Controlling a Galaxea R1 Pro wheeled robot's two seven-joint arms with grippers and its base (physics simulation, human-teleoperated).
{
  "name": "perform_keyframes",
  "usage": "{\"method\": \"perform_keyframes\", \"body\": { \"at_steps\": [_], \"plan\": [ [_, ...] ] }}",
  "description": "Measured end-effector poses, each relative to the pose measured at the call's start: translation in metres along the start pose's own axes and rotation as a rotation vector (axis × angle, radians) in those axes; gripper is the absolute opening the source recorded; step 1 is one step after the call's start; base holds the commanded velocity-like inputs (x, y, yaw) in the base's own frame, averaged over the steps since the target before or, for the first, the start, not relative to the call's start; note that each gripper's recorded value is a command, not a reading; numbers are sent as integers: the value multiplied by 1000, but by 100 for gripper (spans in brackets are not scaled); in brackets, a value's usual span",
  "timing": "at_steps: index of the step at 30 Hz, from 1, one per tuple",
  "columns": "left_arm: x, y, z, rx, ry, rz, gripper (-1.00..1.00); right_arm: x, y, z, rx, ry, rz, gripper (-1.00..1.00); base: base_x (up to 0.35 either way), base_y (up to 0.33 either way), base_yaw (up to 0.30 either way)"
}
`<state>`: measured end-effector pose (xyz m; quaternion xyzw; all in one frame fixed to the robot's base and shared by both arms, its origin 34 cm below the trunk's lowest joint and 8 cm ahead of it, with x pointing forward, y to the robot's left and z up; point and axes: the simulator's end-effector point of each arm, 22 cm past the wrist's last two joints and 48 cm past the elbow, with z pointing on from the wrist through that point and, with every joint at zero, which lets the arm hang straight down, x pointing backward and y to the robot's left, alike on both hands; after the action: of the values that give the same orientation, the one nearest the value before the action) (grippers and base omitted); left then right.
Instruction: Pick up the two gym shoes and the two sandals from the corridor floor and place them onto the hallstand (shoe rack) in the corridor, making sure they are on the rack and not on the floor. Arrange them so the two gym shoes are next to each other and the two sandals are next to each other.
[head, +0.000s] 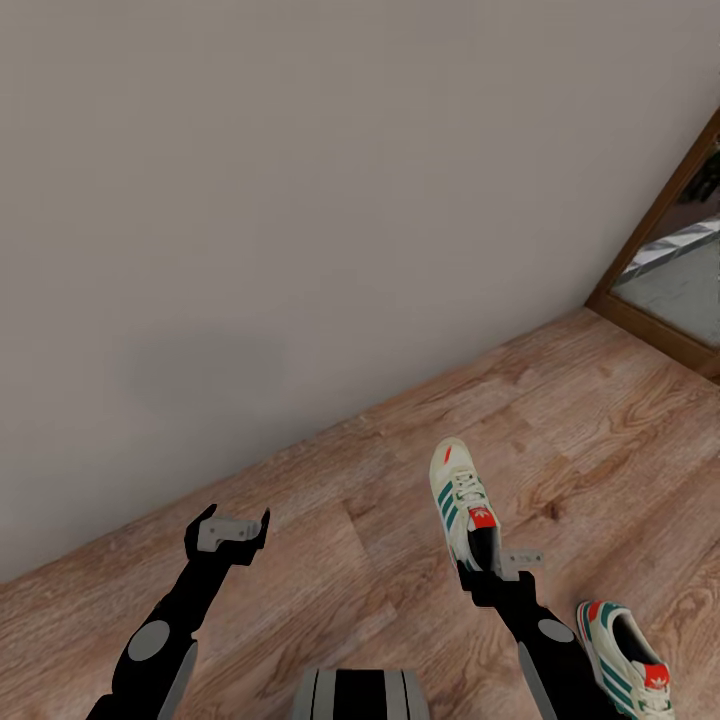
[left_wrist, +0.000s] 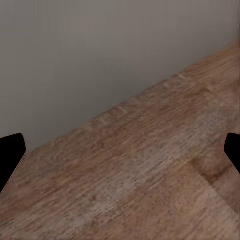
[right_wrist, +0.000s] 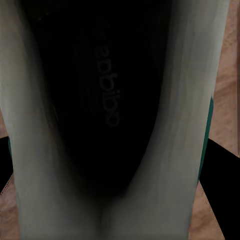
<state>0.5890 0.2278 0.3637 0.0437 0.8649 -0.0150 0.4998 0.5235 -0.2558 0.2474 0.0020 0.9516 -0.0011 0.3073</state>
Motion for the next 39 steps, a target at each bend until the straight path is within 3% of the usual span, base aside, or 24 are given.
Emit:
{"method": "perform_keyframes", "body": {
  "at_steps": [33,39],
  "plan": [
    [-97,3,-35,-11,-188,13,100,-86,0,-50,0,-189,1,-100,0,0,0],
    [-115,4,-41,-12,-198,14,100,-101,0,-61,0,-198,1,-100,0,0,0]
  ]
}}
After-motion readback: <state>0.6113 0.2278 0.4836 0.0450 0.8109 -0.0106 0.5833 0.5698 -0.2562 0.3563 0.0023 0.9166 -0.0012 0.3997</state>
